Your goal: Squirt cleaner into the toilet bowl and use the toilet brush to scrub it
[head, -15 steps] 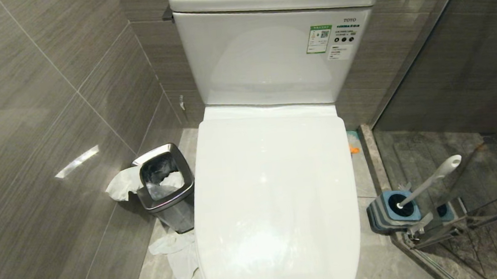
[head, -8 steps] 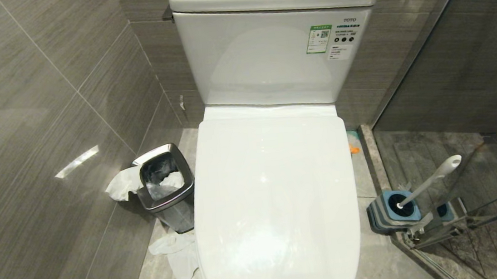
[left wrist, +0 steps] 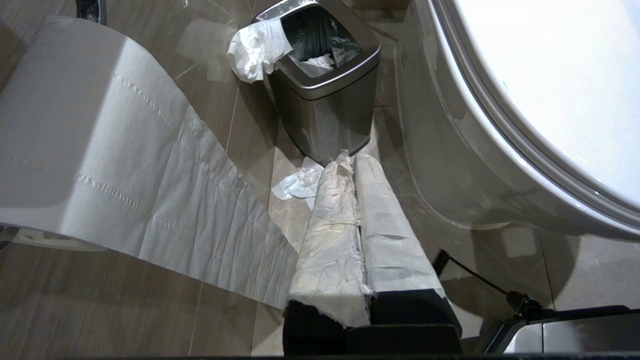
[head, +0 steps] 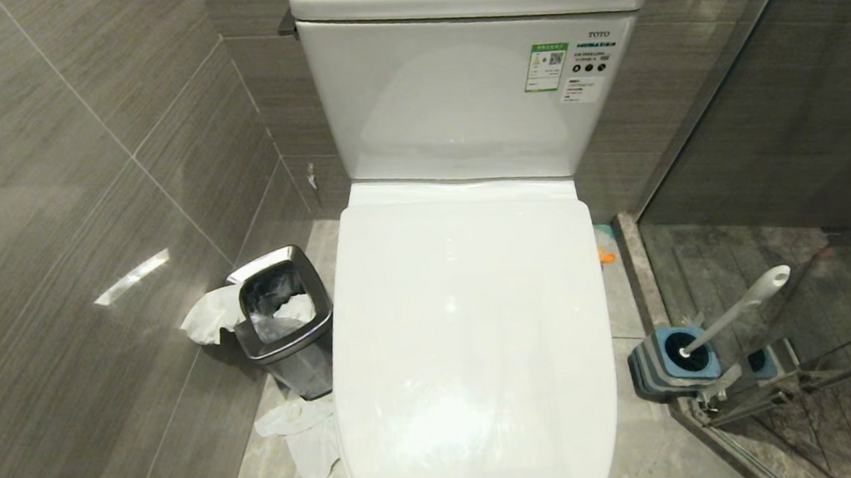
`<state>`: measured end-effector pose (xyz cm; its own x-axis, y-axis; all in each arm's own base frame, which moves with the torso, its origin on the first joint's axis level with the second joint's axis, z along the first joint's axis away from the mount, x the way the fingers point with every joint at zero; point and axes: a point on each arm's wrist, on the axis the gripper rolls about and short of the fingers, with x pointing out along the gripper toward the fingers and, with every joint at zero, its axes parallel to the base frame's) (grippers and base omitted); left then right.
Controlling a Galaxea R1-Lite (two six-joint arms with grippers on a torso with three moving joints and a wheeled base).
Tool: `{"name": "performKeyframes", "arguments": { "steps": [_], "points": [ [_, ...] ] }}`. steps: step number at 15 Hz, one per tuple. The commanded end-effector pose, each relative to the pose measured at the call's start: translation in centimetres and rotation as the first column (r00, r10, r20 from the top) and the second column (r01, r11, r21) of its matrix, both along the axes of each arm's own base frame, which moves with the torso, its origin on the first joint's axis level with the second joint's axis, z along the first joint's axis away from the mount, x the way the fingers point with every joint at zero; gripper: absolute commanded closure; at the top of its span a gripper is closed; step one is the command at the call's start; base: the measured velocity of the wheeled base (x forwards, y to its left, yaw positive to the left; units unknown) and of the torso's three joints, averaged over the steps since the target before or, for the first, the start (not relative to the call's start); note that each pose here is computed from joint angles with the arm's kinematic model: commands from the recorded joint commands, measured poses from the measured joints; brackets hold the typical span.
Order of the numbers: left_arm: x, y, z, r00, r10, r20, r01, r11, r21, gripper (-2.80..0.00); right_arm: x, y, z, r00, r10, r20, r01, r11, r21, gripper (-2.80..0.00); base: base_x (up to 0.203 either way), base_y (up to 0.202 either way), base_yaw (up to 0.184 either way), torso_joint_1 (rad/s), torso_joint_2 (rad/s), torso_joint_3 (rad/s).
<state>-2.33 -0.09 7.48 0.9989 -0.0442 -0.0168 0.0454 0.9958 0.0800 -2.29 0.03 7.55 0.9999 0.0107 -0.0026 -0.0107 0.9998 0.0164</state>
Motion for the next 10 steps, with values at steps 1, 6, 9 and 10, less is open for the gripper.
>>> {"name": "performKeyframes", "arguments": {
  "steps": [1,6,9,10],
  "points": [
    [0.01,0.00,0.00,1.000,0.000,-0.002,0.000,1.000,0.000,0.00,0.01,0.00,0.00,1.000,0.001,-0.002,-0.001,1.000,0.000,0.00,0.000,0.000,0.000,0.000,0.00,0.000],
    [0.01,0.00,0.00,1.000,0.000,-0.002,0.000,1.000,0.000,0.00,0.01,0.00,0.00,1.000,0.003,-0.002,-0.003,1.000,-0.003,0.00,0.000,0.000,0.000,0.000,0.00,0.000],
    [0.01,0.00,0.00,1.000,0.000,-0.002,0.000,1.000,0.000,0.00,0.01,0.00,0.00,1.000,0.002,-0.002,-0.002,1.000,-0.001,0.00,0.000,0.000,0.000,0.000,0.00,0.000],
    [0.01,0.00,0.00,1.000,0.000,-0.002,0.000,1.000,0.000,0.00,0.02,0.00,-0.03,1.000,0.000,-0.003,0.000,1.000,-0.001,0.00,0.000,0.000,0.000,0.000,0.00,0.000]
  ]
}}
